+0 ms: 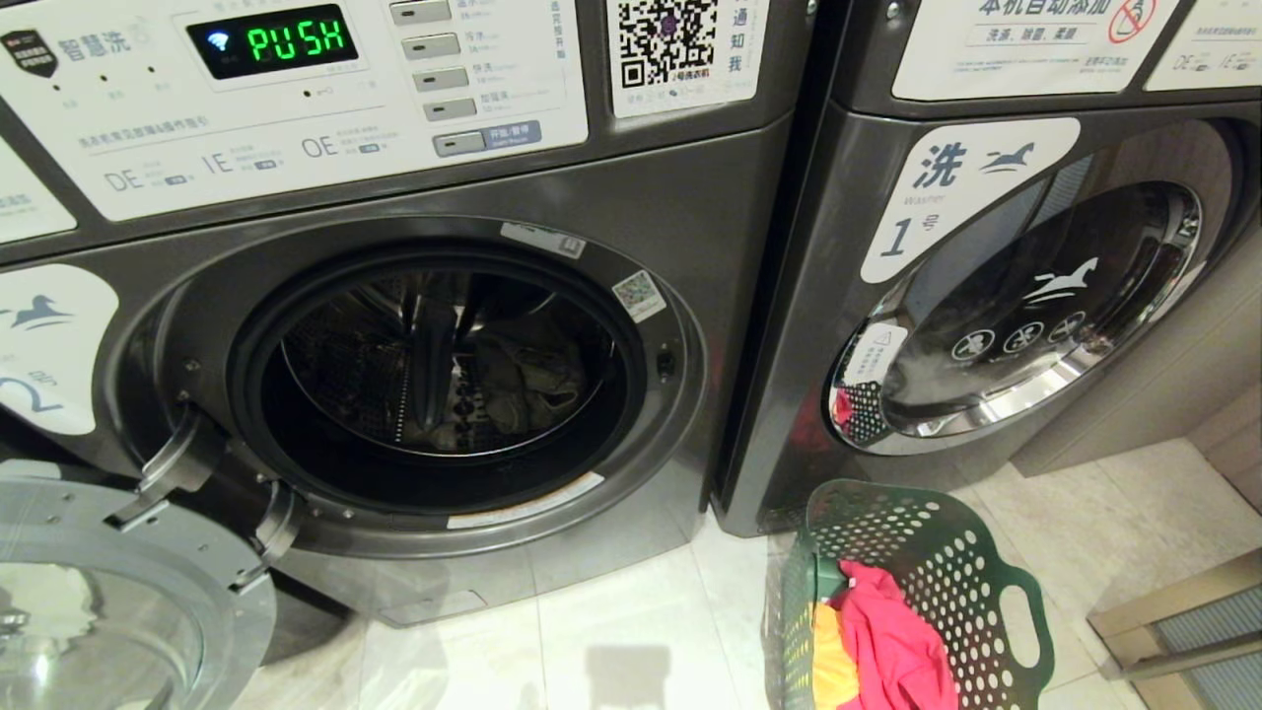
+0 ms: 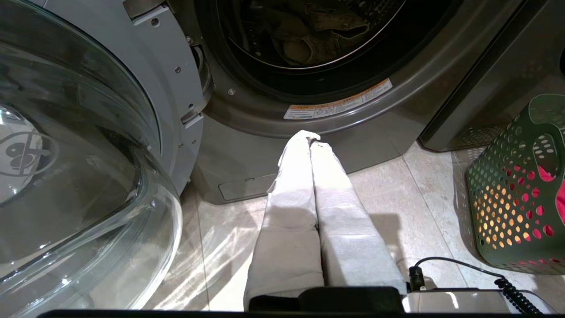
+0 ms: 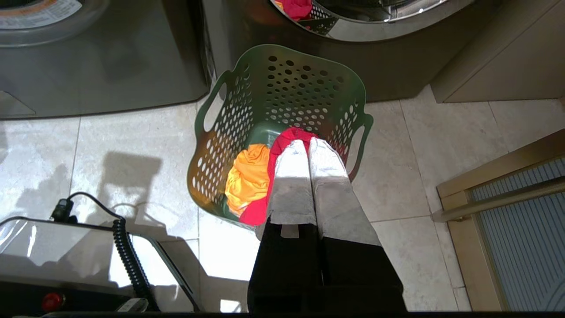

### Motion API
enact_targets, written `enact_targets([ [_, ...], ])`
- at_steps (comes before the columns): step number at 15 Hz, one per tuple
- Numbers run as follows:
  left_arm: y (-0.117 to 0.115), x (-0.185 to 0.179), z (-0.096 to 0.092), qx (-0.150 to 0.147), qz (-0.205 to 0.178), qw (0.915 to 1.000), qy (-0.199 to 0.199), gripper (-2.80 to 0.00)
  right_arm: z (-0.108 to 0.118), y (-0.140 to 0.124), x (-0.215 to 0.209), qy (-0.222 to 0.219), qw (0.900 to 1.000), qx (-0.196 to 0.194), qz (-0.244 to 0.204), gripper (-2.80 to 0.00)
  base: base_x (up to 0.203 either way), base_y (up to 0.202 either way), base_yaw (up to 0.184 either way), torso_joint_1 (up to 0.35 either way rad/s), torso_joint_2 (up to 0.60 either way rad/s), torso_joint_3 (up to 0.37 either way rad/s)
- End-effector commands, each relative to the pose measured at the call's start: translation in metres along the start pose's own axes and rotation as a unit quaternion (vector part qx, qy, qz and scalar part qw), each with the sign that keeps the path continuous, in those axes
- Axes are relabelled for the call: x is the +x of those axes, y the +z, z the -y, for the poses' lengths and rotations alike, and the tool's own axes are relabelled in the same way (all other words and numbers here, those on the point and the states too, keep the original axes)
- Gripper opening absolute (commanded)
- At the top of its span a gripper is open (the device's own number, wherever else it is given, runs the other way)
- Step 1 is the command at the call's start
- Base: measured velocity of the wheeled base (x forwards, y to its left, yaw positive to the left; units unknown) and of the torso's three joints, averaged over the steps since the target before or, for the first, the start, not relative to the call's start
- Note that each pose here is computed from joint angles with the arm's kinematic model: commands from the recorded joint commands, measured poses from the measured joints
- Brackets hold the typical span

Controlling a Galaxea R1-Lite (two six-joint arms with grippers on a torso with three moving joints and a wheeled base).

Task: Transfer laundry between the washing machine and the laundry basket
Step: Pick a cloth and place it into the basket

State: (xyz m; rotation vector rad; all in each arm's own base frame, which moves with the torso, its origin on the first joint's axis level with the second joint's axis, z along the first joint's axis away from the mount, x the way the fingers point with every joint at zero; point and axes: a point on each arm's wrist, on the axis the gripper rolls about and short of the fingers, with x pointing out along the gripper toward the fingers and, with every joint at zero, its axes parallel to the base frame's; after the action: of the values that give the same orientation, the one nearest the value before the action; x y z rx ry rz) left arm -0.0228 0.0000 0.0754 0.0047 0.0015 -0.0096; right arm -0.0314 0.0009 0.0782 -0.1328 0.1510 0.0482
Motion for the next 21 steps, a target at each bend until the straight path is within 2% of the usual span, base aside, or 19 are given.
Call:
enact_targets([
  [1, 0.0003, 0.0000, 0.0000, 0.000, 0.002, 1.0000, -0.001, -2.80, -0.0002, -0.0014, -0.0005, 0.000, 1.000, -0.001, 0.000, -2.80, 0.000, 0.000, 0.000, 0.000, 0.00, 0.000],
  [7, 0.0001, 0.0000, 0.0000, -0.001, 0.001, 1.0000, -0.001, -2.80, -0.0002, -0.0013, -0.0005, -0.001, 1.000, 0.007, 0.001, -2.80, 0.000, 0.000, 0.000, 0.000, 0.00, 0.000],
  [16, 0.0005, -0.0001, 0.0000, -0.001, 0.002, 1.0000, -0.001, -2.80, -0.0002, -0.0013, -0.0005, -0.001, 1.000, 0.011, 0.001, -2.80, 0.000, 0.175, 0.000, 0.001, 0.00, 0.002],
  [21, 0.0004, 0.0000, 0.0000, 0.000, 0.001, 1.0000, -0.001, -2.80, -0.0002, -0.0014, -0.0005, -0.001, 1.000, 0.011, 0.000, -2.80, 0.000, 0.021, 0.000, 0.000, 0.00, 0.001],
])
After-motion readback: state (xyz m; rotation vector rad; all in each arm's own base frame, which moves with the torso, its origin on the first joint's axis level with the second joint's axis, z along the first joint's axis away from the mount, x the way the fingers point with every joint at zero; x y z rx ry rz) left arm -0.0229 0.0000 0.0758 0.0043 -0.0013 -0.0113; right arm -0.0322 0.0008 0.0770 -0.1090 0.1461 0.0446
